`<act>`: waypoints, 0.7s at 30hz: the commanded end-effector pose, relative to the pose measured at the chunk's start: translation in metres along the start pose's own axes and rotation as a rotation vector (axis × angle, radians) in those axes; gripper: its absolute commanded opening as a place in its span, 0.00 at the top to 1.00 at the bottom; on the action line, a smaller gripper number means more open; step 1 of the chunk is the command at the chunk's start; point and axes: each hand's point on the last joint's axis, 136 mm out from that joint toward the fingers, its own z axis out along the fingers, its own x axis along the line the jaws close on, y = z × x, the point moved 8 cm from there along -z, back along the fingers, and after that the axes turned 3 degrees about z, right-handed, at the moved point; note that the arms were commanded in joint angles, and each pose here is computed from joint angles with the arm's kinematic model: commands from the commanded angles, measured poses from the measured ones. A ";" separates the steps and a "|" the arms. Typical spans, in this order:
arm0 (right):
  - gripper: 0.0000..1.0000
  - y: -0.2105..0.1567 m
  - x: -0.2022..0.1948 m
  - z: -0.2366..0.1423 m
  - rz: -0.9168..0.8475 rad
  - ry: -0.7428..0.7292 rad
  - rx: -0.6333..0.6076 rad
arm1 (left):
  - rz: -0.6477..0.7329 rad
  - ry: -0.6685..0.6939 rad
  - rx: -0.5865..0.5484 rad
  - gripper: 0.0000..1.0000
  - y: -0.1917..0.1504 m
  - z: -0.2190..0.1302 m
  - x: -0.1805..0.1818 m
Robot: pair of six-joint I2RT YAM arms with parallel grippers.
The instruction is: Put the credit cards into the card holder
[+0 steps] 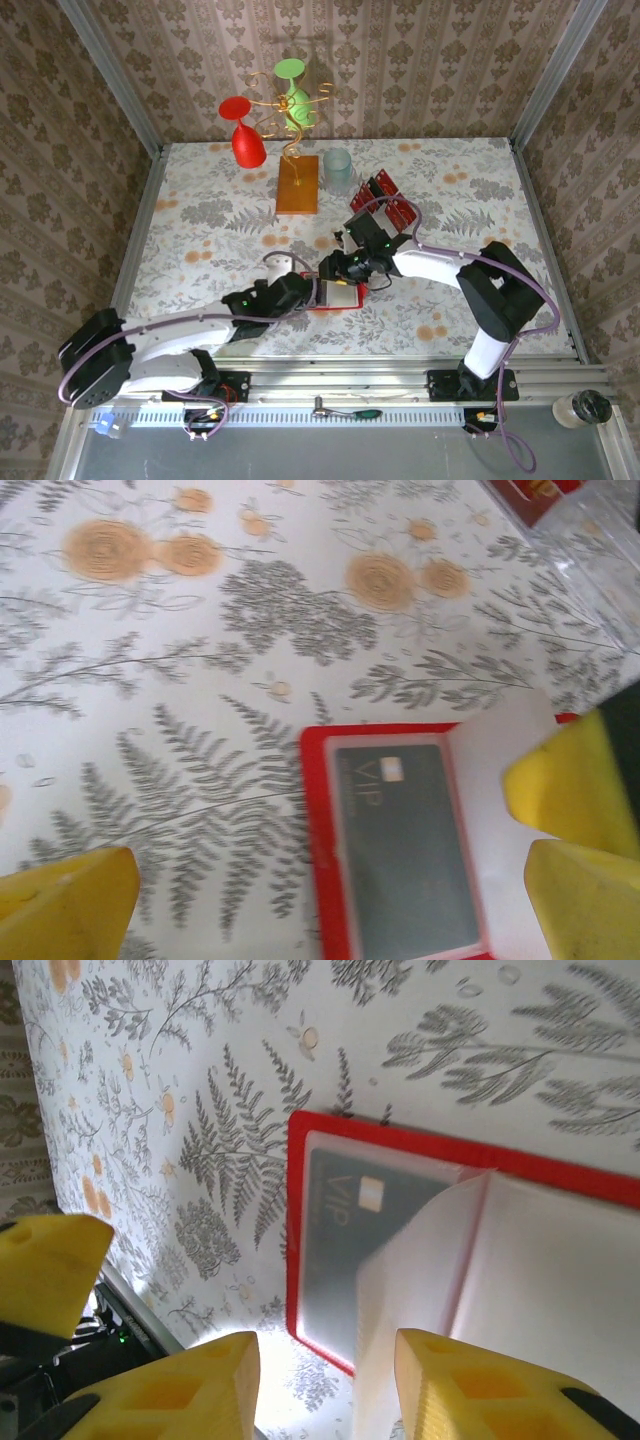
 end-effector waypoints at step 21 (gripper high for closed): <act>0.57 0.009 0.013 0.051 0.014 0.020 0.058 | -0.035 0.102 0.020 0.00 -0.016 -0.003 0.043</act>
